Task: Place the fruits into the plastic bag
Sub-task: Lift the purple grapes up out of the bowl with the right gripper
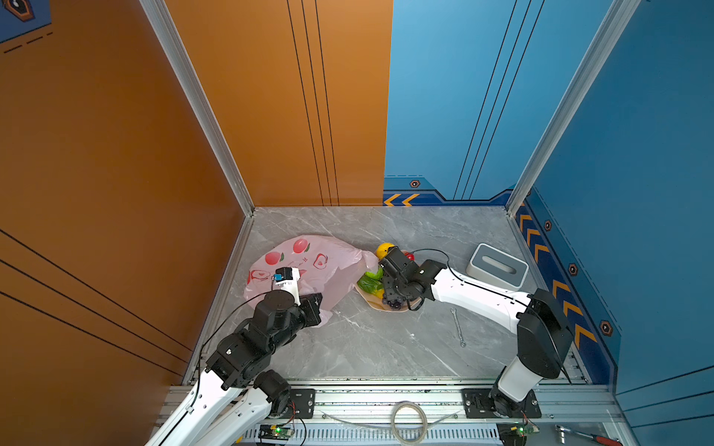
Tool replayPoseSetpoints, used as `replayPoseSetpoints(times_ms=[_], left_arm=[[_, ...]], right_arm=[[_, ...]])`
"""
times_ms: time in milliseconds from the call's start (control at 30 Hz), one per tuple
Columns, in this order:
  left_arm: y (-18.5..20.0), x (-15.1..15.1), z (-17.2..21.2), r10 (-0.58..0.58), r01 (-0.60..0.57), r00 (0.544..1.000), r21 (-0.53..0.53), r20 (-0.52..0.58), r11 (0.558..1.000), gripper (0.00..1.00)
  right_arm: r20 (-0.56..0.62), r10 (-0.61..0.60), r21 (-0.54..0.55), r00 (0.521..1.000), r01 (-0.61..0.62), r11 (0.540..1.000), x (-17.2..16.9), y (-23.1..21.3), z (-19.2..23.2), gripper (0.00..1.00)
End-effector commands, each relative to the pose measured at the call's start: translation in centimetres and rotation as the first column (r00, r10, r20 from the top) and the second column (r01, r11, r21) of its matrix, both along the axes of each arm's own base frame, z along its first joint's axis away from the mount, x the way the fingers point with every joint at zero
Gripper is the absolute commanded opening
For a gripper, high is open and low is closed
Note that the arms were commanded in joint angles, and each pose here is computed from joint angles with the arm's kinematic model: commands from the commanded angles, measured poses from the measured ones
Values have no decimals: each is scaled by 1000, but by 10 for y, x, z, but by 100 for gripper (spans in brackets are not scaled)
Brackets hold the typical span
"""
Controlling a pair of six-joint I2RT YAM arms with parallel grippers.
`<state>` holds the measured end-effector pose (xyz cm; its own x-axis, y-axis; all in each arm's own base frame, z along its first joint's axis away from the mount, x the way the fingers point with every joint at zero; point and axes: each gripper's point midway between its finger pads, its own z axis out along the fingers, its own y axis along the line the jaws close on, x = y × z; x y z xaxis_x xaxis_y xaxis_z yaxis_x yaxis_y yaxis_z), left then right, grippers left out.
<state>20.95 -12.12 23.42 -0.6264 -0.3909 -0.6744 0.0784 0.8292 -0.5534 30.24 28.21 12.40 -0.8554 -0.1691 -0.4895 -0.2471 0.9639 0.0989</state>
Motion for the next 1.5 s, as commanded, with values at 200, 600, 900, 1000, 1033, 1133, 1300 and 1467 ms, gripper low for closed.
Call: replayPoseSetpoints(times_ms=[200, 600, 900, 1000, 1033, 1133, 1300, 1467], left_arm=[[1, -3, -11, -4, 4, 1000, 26, -19, 1000, 0], [-1, -3, -14, -14, 14, 999, 26, -29, 1000, 0], [-3, -2, -13, -17, 18, 999, 27, -29, 999, 0], [-5, -2, -12, -24, 25, 999, 23, -29, 999, 0], [-5, -2, -13, -26, 27, 999, 24, -32, 999, 0], [-7, -1, -13, -31, 31, 999, 20, -32, 999, 0], [-10, 0, -12, -40, 40, 999, 18, -34, 999, 0], [-11, 0, -10, -46, 46, 998, 13, -31, 999, 0]], right_arm=[[79, -25, 66, 997, 20, 998, 6, -6, 37, 30], [141, -81, 254, 987, 43, 966, 11, -21, 101, 30], [185, -122, 447, 975, 27, 894, 13, -35, 164, 30], [196, -124, 513, 973, 6, 858, 12, -34, 185, 30], [197, -123, 536, 973, -1, 844, 11, -33, 191, 30], [199, -124, 601, 972, -21, 799, 9, -30, 209, 30], [201, -103, 679, 974, -63, 732, 6, -19, 236, 29], [198, -81, 750, 977, -97, 655, 3, -6, 257, 29]])
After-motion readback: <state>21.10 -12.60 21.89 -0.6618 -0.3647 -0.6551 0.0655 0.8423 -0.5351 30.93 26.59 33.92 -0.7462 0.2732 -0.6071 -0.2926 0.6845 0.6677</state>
